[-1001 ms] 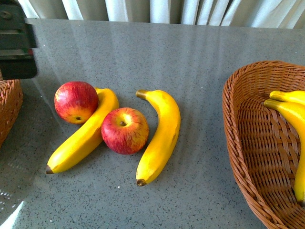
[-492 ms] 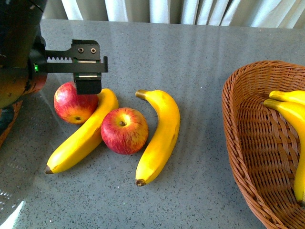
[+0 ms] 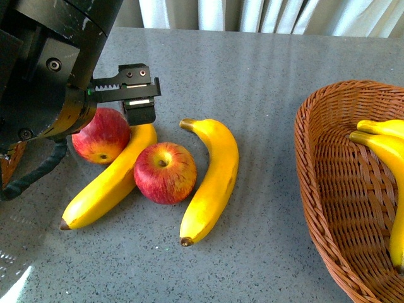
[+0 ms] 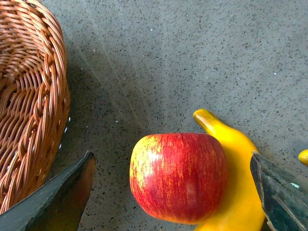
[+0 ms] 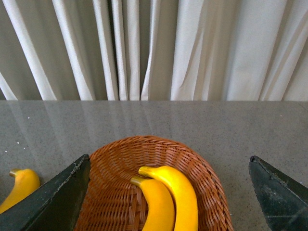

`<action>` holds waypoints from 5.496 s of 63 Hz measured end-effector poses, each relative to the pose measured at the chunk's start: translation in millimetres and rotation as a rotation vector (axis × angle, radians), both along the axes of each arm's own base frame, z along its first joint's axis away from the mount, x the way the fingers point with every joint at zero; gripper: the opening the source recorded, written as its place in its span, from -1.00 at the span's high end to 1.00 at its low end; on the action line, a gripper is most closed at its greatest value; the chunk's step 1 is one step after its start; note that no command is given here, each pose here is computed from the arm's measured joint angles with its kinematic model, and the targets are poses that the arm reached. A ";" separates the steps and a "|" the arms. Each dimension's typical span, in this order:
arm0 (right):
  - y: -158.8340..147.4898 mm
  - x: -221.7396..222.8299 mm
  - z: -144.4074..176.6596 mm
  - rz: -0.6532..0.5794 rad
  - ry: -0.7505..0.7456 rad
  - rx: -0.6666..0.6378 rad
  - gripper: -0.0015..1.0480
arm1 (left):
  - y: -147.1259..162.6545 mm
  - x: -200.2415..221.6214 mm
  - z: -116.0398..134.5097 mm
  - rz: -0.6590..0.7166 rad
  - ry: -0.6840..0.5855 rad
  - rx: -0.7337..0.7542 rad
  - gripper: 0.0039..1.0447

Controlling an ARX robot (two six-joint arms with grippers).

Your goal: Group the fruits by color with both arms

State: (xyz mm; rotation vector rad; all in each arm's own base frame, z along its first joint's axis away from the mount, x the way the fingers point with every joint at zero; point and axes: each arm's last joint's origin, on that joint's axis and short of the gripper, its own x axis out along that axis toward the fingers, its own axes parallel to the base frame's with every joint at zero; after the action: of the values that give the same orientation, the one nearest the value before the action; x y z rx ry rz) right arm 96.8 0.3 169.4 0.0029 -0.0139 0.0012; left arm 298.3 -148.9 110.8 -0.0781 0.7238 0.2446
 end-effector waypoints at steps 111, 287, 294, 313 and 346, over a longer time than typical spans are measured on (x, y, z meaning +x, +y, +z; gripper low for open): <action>0.0 0.0 0.0 0.000 0.000 0.000 -0.82 | 53.5 -17.8 63.1 0.131 -0.157 -0.008 -0.33; 0.0 0.0 0.0 0.000 0.000 0.000 -0.82 | -57.1 -58.3 -21.2 -0.412 0.027 -0.032 -0.83; 0.0 0.0 0.0 0.000 0.000 0.000 -0.82 | -56.9 -58.0 -24.5 -0.413 0.036 -0.030 -0.83; 0.0 0.0 0.0 0.000 0.000 0.000 -0.82 | -56.8 -58.1 -33.7 -0.411 0.060 -0.016 -0.83; 0.0 0.0 0.0 0.000 0.000 0.000 -0.82 | -52.2 -64.9 -24.8 -0.363 0.029 -0.066 -0.35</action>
State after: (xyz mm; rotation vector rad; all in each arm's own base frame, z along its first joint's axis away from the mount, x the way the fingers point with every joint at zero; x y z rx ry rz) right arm 96.8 0.3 169.4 0.0029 -0.0139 0.0012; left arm 233.4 -201.1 86.0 -0.0050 0.7615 -0.1253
